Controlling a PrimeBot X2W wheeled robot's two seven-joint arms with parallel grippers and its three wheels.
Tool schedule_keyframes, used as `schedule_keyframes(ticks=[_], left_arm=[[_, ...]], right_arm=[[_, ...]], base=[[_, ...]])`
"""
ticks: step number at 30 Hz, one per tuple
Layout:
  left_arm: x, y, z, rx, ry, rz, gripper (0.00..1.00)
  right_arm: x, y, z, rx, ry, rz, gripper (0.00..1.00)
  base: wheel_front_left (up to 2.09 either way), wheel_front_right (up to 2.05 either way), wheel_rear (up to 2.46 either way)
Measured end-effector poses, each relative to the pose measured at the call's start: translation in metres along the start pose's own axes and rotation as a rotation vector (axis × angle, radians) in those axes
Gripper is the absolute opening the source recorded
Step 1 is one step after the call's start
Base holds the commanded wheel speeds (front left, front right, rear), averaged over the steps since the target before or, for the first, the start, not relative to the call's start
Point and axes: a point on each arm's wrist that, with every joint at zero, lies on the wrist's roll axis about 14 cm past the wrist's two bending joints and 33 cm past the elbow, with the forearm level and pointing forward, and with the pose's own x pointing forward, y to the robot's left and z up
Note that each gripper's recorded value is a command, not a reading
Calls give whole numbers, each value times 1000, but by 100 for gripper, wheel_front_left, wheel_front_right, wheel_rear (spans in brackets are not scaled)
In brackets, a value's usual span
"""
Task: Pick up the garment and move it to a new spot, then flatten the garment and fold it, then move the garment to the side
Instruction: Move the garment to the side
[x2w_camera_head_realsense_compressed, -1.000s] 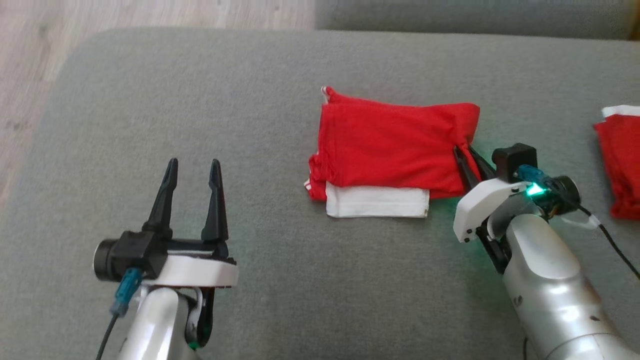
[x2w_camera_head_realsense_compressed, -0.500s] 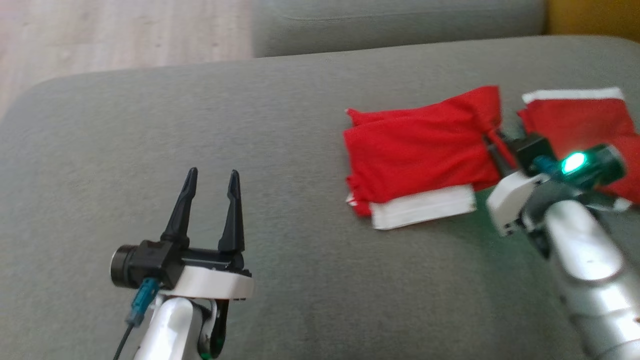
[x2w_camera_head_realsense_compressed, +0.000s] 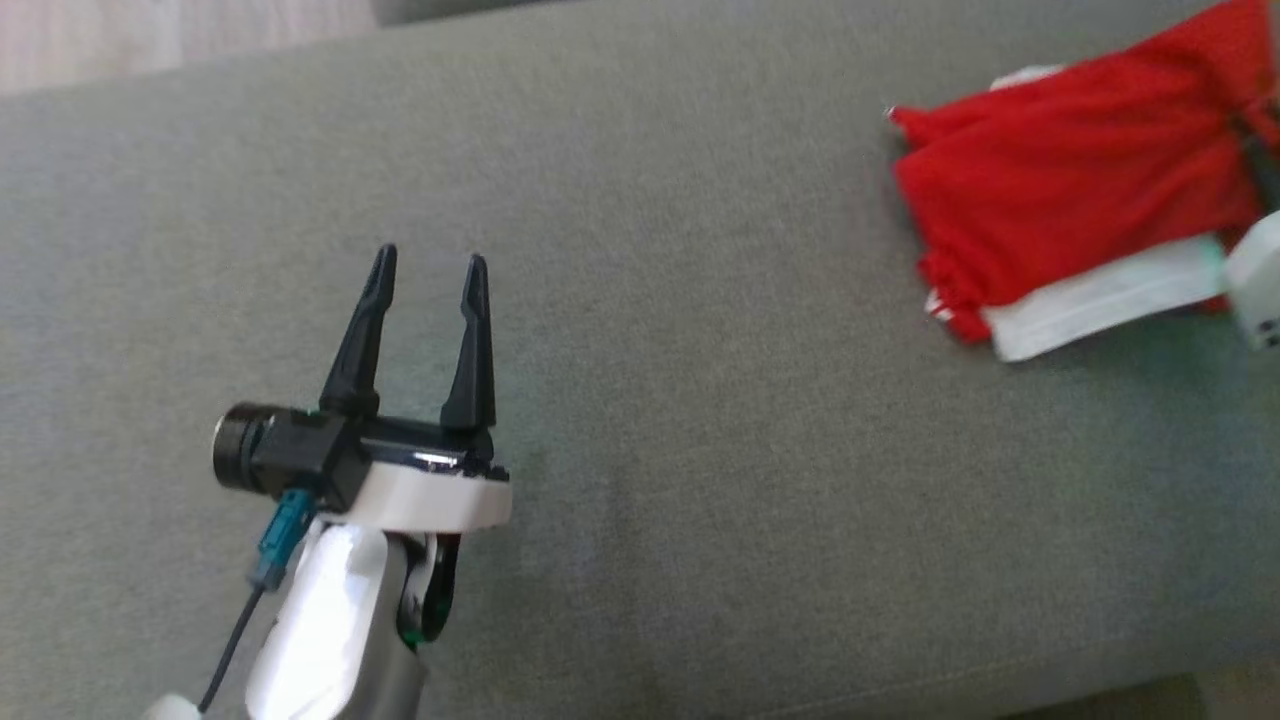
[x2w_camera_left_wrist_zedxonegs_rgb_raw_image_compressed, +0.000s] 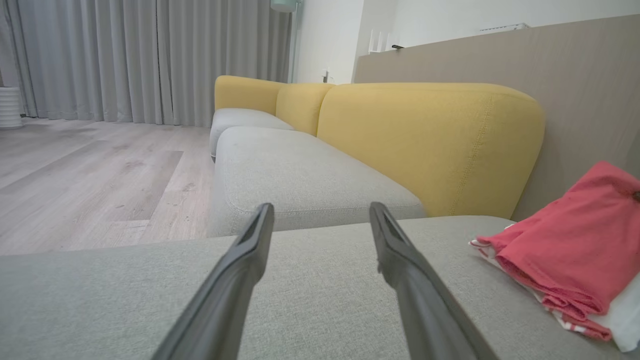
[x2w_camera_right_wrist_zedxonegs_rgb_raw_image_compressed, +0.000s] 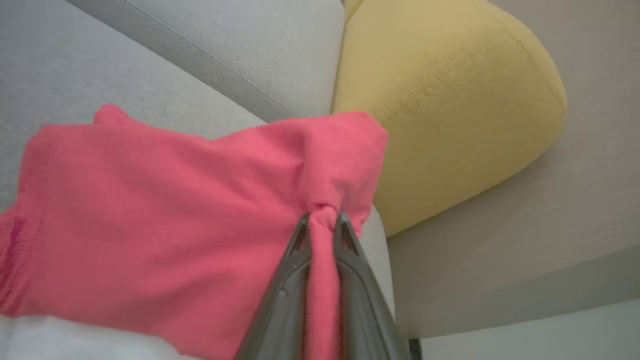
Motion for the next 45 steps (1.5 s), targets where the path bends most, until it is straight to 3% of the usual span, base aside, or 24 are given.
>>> schedule_keyframes(ticks=[6, 13, 14, 15, 16, 22, 29, 40, 45], left_arm=[[14, 1, -21, -10, 35, -23, 100], [22, 17, -33, -11, 50, 4, 100], [22, 19, -33, -11, 52, 7, 100], [22, 20, -34, -11, 53, 10, 100], [22, 20, -34, -11, 52, 11, 100], [21, 25, -22, 7, 29, 24, 100], [6, 25, 1, 27, -8, 45, 100], [-44, 42, 41, 28, -83, 159, 100], [-72, 47, 41, 29, -74, 199, 100]], right_arm=[[9, -22, -30, 27, 91, -61, 0], [19, -24, -57, 70, 172, -89, 0], [21, -22, -58, 85, 176, -91, 11], [22, -20, -59, 97, 177, -92, 98], [22, -20, -59, 115, 175, -97, 100], [16, -34, -43, 175, 113, -156, 100], [5, -22, 18, 290, -95, -164, 100], [-44, 44, 124, 584, -463, -46, 100], [-67, 78, 132, 668, -530, 3, 100]], base=[[0, 0, 0], [0, 0, 0], [0, 0, 0], [0, 0, 0], [0, 0, 0], [0, 0, 0], [0, 0, 0], [0, 0, 0], [0, 0, 0]])
